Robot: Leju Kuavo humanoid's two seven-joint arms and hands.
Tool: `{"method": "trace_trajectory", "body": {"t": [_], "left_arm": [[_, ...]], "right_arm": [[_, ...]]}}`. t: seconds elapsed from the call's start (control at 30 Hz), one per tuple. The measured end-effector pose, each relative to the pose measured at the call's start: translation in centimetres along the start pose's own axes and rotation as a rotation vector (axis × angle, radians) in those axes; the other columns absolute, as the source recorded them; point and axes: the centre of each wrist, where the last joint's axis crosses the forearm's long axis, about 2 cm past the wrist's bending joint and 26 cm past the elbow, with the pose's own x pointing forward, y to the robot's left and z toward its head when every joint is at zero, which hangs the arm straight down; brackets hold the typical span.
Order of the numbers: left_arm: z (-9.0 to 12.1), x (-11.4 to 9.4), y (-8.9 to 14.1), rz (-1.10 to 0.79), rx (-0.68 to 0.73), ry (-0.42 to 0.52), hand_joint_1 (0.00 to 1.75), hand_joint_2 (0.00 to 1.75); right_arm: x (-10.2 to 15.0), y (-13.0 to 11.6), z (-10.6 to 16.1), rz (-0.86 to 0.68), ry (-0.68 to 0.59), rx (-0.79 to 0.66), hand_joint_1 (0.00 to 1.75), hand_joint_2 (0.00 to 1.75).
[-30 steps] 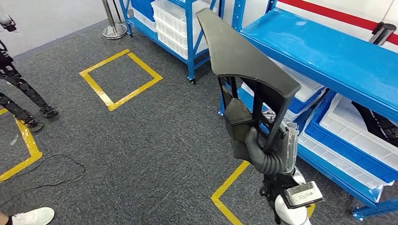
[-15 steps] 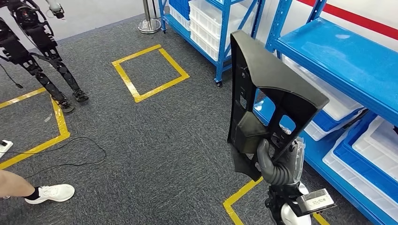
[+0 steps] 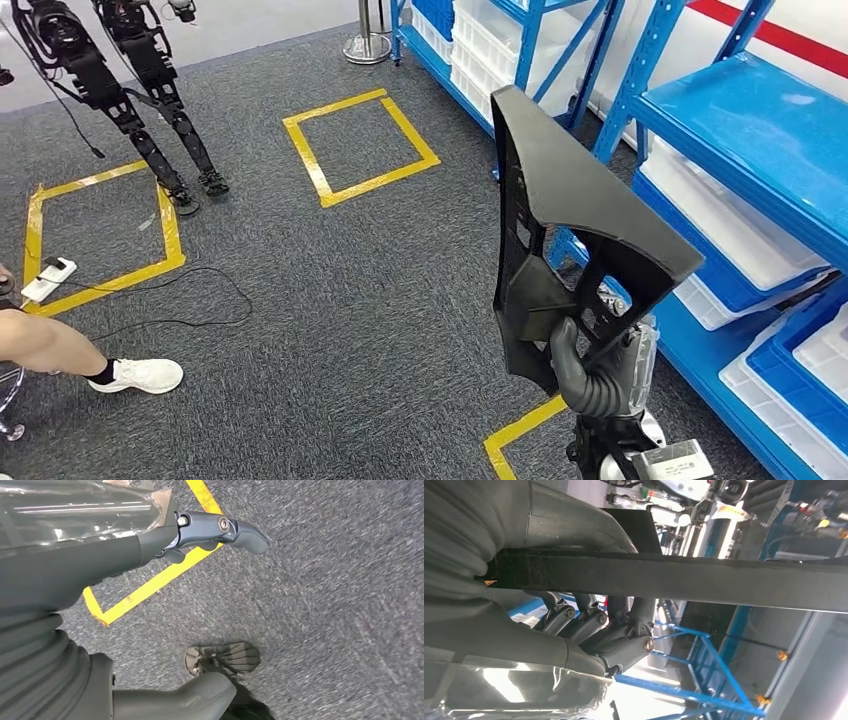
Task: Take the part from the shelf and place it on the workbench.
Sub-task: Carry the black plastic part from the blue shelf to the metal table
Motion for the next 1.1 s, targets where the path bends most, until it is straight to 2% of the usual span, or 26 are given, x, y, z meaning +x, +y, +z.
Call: {"method": "trace_trajectory", "body": {"t": [0.3,0.67,1.1], "left_arm": [[-0.6,0.9,-0.2,-0.02,-0.003,0.02,0.0,1.75],[-0.5,0.8,0.0,-0.033,0.005,0.034,0.0,1.75],[-1.2,1.9,0.2,-0.051,0.018,0.004,0.0,1.75]], "right_arm": [[0.9,0.1,-0.6,-0.012,-0.015,-0.005,1.75,1.75],[0.5,0.2,-1.0,-0.052,-0.026,0.012,1.75,1.75],[0.3,0.6,-2.7,-0.073,-0.059,-0.006,1.75,1.75]]}}
